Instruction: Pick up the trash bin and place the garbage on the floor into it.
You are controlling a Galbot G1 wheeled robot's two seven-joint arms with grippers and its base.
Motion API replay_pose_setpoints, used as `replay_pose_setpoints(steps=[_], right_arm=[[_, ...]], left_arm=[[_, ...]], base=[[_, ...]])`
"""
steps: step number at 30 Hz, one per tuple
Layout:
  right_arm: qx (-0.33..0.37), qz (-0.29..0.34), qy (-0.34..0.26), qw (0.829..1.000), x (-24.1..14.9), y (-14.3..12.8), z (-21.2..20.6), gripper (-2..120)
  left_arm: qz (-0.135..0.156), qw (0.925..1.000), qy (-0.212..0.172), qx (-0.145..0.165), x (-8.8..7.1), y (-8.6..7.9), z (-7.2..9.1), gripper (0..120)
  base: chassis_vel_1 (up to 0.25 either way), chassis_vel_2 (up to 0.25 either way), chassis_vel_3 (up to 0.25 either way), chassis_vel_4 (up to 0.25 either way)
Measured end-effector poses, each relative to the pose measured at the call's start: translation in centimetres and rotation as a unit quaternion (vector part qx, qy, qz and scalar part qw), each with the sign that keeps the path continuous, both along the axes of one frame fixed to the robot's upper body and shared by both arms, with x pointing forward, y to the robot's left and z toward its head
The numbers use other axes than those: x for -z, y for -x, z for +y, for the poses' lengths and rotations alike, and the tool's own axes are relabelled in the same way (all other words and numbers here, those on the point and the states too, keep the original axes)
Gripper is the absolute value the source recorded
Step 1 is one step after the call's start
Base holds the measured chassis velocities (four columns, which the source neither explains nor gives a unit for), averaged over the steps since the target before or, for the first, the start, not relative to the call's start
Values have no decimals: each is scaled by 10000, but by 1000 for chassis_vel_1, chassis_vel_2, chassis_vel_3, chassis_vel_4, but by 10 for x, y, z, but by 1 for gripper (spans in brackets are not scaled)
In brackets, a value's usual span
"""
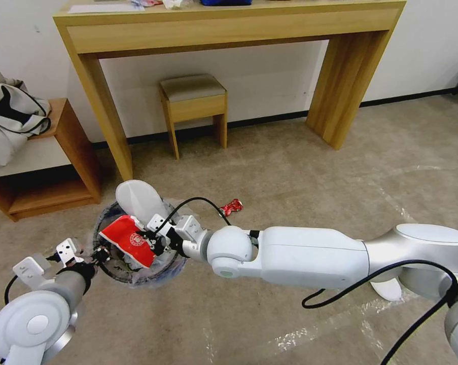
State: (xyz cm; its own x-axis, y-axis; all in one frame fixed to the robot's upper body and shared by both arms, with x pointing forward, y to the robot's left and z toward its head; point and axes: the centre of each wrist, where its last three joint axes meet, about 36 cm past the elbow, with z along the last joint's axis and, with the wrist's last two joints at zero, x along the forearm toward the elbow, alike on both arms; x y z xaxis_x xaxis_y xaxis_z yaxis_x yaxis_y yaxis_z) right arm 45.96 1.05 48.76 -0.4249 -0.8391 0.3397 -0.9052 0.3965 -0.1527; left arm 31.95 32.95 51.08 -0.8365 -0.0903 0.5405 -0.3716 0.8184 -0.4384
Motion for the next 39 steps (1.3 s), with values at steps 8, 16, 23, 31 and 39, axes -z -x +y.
replay_pose_setpoints(steps=[8,16,23,31,39], right_arm=[[74,15,35,10000,5,-3,-7,0],[97,41,136,9999,18,-3,-5,0],[78,67,165,9998,27,-2,3,0],[59,88,184,9998,35,4,11,0],[139,45,211,9997,39,3,14,2]], left_arm=[[-3,10000,-10,4,1,-3,1,0],[9,10000,-5,1,2,-4,1,0],[15,10000,11,11,2,-4,1,0],[21,10000,15,-16,3,-4,1,0],[28,10000,22,-21,5,-5,2,0]], base=[[0,0,0,0],[0,0,0,0],[0,0,0,0],[0,0,0,0],[0,0,0,0]])
